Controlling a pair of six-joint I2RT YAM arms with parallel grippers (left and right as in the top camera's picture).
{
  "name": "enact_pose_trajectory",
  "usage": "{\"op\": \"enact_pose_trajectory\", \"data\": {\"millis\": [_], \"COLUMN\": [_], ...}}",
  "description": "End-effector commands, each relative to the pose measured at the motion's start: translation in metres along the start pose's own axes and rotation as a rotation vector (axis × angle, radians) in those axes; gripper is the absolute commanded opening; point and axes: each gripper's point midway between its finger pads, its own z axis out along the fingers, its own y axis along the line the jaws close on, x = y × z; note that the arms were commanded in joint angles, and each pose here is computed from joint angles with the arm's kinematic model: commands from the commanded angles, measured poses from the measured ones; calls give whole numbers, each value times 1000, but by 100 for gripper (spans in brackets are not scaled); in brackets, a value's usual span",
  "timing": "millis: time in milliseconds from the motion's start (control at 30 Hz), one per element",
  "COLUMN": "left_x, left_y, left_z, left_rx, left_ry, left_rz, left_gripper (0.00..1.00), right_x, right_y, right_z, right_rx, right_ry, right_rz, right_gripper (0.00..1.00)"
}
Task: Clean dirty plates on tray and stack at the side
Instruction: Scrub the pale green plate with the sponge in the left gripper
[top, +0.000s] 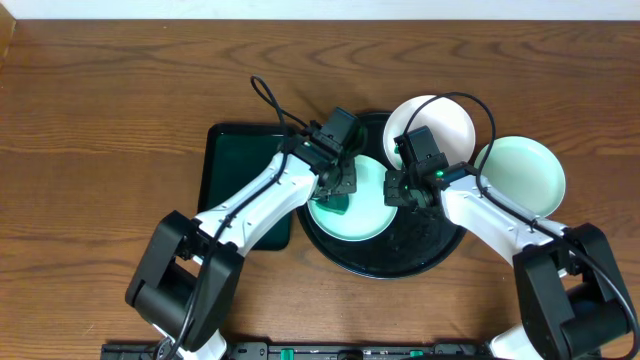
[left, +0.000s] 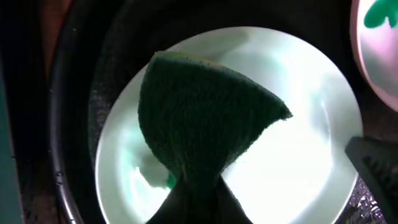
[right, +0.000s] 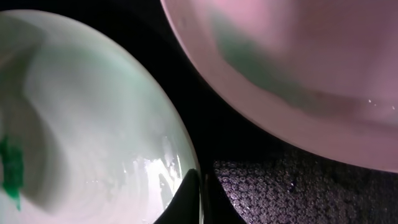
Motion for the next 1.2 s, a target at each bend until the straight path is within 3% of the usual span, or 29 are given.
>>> {"op": "enact_pose_trajectory", "data": {"millis": [0,533,967,1167], "left_x": [1,2,29,41], "left_y": [2,17,34,20], "left_z": [1,21,70,72], "left_rx": [-10,-93,-171,-90], "left_ry": [3,3,127,199], "left_rz": [-10,-113,-109,-84], "left_gripper": [7,7,7,7], "right_x": [1,1,1,2], "right_y": [1,1,1,2], "right_z": [5,5,5,5], "right_rx": [13,13,13,7], "right_ry": [8,10,10,13], "right_rz": [-15,-15,-15,-15], "right_gripper": [1,1,1,1]}}
